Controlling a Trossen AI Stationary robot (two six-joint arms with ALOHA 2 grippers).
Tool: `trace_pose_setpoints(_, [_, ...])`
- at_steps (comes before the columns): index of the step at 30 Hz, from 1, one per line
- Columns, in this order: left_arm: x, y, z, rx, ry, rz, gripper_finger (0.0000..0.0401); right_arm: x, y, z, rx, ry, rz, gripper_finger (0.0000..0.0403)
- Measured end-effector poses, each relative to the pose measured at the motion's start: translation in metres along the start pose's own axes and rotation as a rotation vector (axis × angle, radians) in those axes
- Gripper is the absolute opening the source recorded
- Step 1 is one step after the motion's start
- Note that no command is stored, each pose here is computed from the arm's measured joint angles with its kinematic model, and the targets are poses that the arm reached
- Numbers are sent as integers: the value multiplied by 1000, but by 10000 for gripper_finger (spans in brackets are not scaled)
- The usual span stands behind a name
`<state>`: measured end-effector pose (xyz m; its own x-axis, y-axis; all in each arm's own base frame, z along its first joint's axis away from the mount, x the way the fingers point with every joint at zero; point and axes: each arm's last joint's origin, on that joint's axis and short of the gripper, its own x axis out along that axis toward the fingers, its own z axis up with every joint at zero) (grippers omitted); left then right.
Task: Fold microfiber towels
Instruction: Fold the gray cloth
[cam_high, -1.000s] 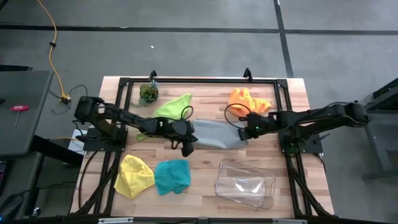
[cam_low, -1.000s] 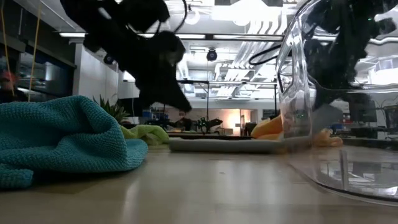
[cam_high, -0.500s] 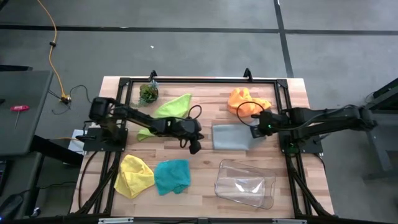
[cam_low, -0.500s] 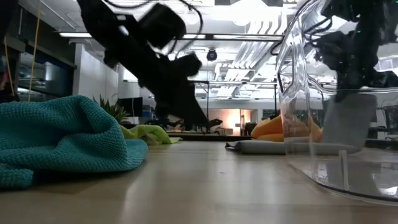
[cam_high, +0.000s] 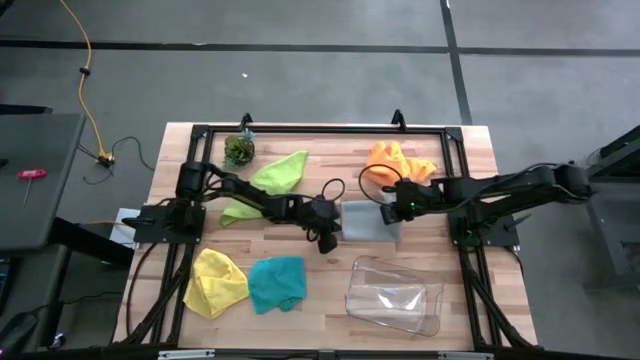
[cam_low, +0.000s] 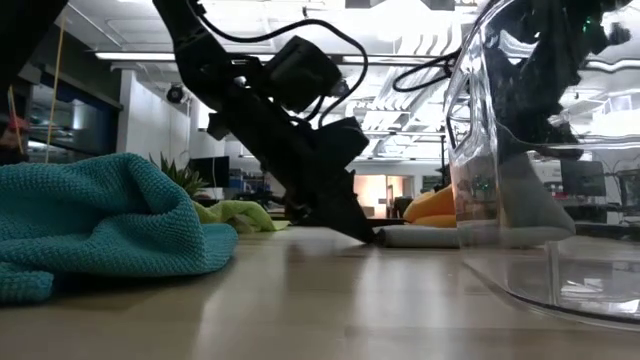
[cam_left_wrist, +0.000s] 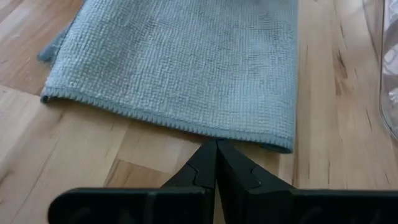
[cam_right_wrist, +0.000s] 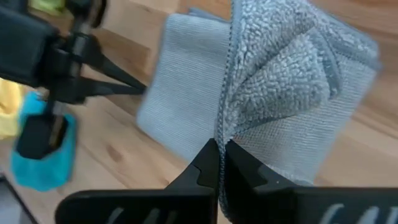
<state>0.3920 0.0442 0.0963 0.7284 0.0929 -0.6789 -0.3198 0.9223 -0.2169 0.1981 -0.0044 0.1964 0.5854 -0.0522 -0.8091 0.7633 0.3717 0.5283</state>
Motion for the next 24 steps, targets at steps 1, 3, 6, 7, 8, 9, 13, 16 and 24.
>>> trace_pose_setpoints(1, [0, 0, 1, -1, -1, 2, 0, 2, 2, 0, 7, -4, 13, 0])
trace_pose_setpoints(3, [0, 2, 2, 1, -2, 5, 0, 7, 5, 1, 10, -9, 30, 0])
trace_pose_setpoints(6, [0, 5, 3, 8, -2, 10, 0, 15, 10, 0, 20, -6, 45, 0])
trace_pose_setpoints(7, [0, 6, 3, 7, 1, 12, 0, 19, 12, -1, 20, -5, 53, 0])
trace_pose_setpoints(8, [0, 7, 3, 5, 1, 12, 0, 22, 13, -2, 29, 2, 55, 0])
trace_pose_setpoints(9, [0, 7, 3, 5, 1, 11, 0, 24, 13, -2, 36, 7, 47, 0])
trace_pose_setpoints(13, [0, 7, 4, 19, -4, 12, 0, 32, 18, -3, 53, -4, 79, 0])
trace_pose_setpoints(16, [0, 7, 4, 21, -5, 13, 0, 37, 24, -1, 59, -29, 131, 0])
trace_pose_setpoints(24, [0, 7, 4, 20, -4, 12, 0, 43, 30, 1, 106, -45, 184, 0])
